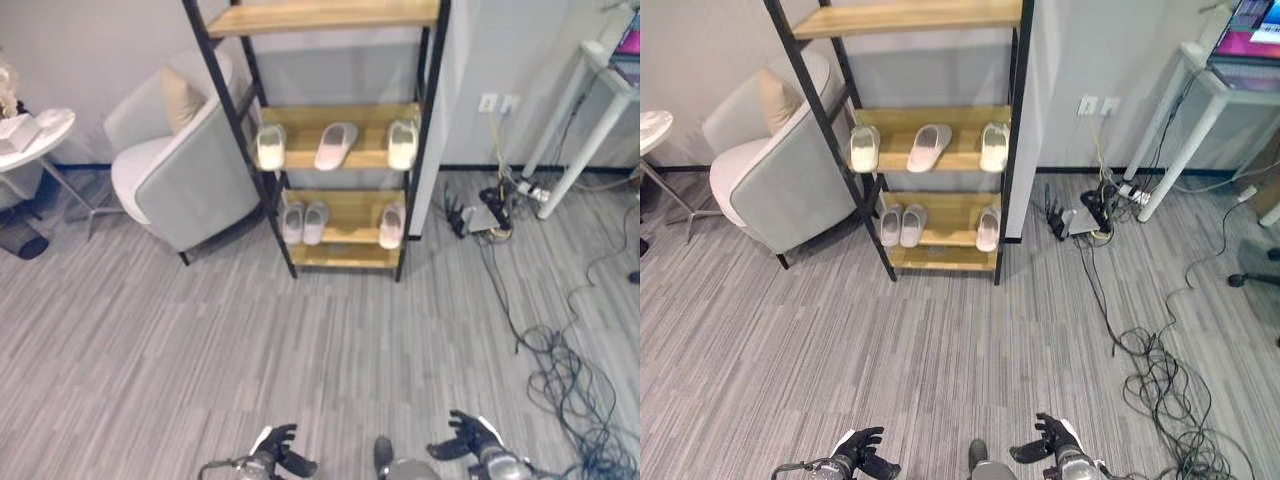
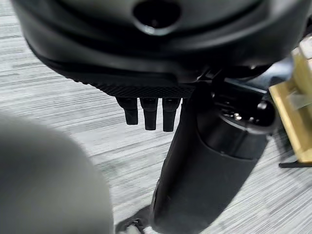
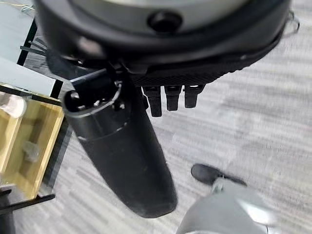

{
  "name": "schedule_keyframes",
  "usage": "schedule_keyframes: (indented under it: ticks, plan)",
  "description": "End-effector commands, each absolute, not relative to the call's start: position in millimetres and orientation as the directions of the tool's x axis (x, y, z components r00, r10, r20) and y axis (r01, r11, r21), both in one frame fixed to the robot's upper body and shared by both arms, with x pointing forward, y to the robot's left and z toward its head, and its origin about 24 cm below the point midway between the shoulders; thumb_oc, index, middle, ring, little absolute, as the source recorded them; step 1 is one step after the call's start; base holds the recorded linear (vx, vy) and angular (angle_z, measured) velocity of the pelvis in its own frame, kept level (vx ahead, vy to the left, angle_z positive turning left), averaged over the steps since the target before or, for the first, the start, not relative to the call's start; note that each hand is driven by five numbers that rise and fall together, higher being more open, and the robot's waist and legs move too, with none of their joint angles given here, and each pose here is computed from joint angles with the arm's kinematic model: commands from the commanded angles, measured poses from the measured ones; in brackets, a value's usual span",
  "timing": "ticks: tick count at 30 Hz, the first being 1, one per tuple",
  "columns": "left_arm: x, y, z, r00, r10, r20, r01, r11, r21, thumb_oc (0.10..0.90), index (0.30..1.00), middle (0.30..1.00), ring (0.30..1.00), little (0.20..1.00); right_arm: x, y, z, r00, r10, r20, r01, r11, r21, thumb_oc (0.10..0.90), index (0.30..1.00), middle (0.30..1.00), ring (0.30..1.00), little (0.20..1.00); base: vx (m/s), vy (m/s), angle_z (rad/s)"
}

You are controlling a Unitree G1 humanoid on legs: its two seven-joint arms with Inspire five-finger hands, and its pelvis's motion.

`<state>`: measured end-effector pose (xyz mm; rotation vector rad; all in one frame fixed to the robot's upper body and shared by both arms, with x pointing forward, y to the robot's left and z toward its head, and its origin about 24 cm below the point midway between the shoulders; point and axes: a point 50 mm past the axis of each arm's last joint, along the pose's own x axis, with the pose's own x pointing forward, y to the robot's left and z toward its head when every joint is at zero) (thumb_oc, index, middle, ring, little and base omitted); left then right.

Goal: Arrange the slippers neatly on the shoe rack.

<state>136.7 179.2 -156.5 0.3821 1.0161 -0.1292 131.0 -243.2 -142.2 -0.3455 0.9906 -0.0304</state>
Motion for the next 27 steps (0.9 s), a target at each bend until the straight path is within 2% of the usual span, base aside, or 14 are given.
schedule_keyframes:
  ticks: [1, 12, 19, 27]
  plan:
    - [156.7, 189.5, -145.7, 0.608, 0.074, -0.791, 0.301, 0.900, 0.315, 0.800, 0.900, 0.900, 0.900, 0.900, 133.4, -248.8, -138.4, 0.579, -0.196, -0.791, -0.099, 0.947, -0.307, 0.800, 0.900, 0.900, 0.900, 0.900, 0.31, -0.061, 0.04]
    - [143.3, 199.3, -150.2, 0.568, 0.108, -0.816, 0.285, 0.904, 0.318, 0.800, 0.900, 0.900, 0.900, 0.900, 124.5, -234.3, -145.9, 0.556, -0.168, -0.814, -0.120, 0.953, -0.278, 0.800, 0.900, 0.900, 0.900, 0.900, 0.38, 0.056, -0.19]
    - [151.0, 202.3, -146.2, 0.590, 0.105, -0.800, 0.289, 0.898, 0.331, 0.800, 0.900, 0.900, 0.900, 0.900, 137.4, -225.4, -142.7, 0.588, -0.127, -0.799, -0.151, 0.953, -0.262, 0.800, 0.900, 0.900, 0.900, 0.900, 0.28, 0.089, -0.19]
    - [151.8, 198.2, -147.0, 0.589, 0.093, -0.803, 0.287, 0.904, 0.316, 0.800, 0.900, 0.900, 0.900, 0.900, 146.8, -230.9, -137.0, 0.613, -0.128, -0.780, -0.166, 0.944, -0.285, 0.800, 0.900, 0.900, 0.900, 0.900, 0.36, -0.083, 0.10]
